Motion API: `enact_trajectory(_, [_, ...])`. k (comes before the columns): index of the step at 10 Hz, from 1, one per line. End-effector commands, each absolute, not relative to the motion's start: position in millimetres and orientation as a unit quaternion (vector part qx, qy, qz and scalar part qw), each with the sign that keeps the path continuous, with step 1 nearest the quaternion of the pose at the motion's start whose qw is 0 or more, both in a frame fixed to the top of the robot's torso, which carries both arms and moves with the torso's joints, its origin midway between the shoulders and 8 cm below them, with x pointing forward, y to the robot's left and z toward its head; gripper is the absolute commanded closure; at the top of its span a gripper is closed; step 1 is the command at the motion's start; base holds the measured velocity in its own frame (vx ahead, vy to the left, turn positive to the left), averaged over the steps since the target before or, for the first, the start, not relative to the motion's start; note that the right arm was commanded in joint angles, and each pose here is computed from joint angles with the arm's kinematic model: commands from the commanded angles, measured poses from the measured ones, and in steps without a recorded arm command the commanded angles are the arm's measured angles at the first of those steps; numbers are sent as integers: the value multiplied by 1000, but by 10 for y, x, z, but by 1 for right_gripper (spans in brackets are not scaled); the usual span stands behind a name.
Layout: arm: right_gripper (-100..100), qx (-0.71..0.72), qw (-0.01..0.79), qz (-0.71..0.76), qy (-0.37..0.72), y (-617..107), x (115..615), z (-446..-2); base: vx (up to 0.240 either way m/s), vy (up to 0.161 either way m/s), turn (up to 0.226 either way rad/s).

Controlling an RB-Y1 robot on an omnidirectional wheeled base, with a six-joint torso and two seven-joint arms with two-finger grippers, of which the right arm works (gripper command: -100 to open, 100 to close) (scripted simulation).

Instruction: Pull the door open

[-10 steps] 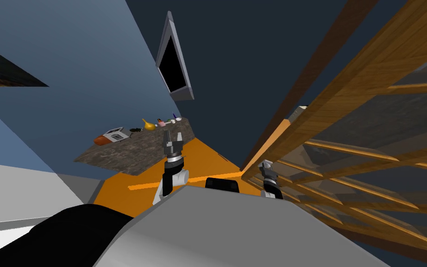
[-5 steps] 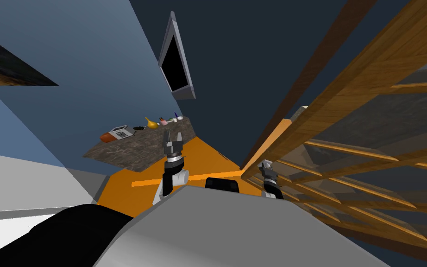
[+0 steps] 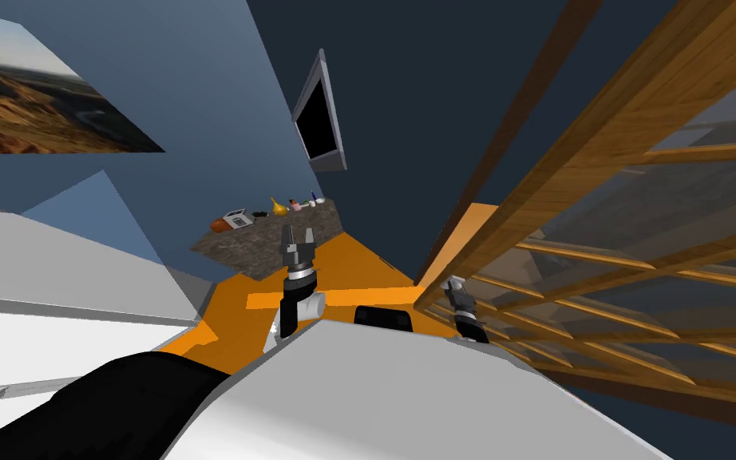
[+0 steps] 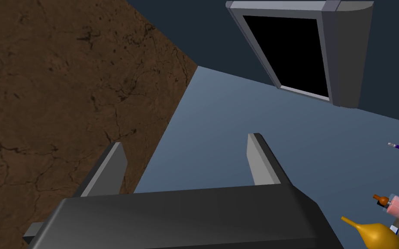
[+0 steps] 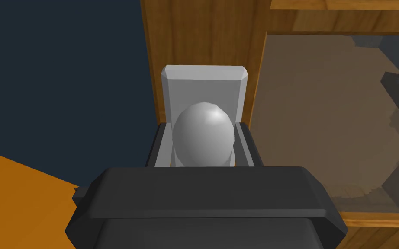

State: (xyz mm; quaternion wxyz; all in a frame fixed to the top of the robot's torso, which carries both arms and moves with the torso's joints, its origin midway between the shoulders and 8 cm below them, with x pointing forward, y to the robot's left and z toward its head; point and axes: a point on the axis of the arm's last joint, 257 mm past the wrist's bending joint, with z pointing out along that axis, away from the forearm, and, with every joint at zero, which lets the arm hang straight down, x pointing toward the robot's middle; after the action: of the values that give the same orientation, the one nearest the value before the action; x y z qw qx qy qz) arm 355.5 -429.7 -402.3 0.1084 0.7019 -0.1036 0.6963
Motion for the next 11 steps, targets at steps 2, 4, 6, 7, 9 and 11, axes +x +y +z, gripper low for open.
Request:
enact_trajectory(2, [100,703,101,697,-98,-4268,3546,-4023,-182,10,49])
enact_trajectory(4, [100,705,85,699,-83,-4212,3459,-4030,-245,-21,139])
enact_trajectory(6, [100,705,72,702,-69,-4173,3395,-4015,-248,-14,107])
enact_trajectory(7, [100,705,67,703,-64,-4157,3369,-4011,-199,-22,76])
enact_trajectory(9, [100,705,55,705,-55,-4122,3315,-4002,-226,-21,95])
enact_trajectory(11, [100,709,50,702,-49,-4110,3240,-4039,-128,-12,82])
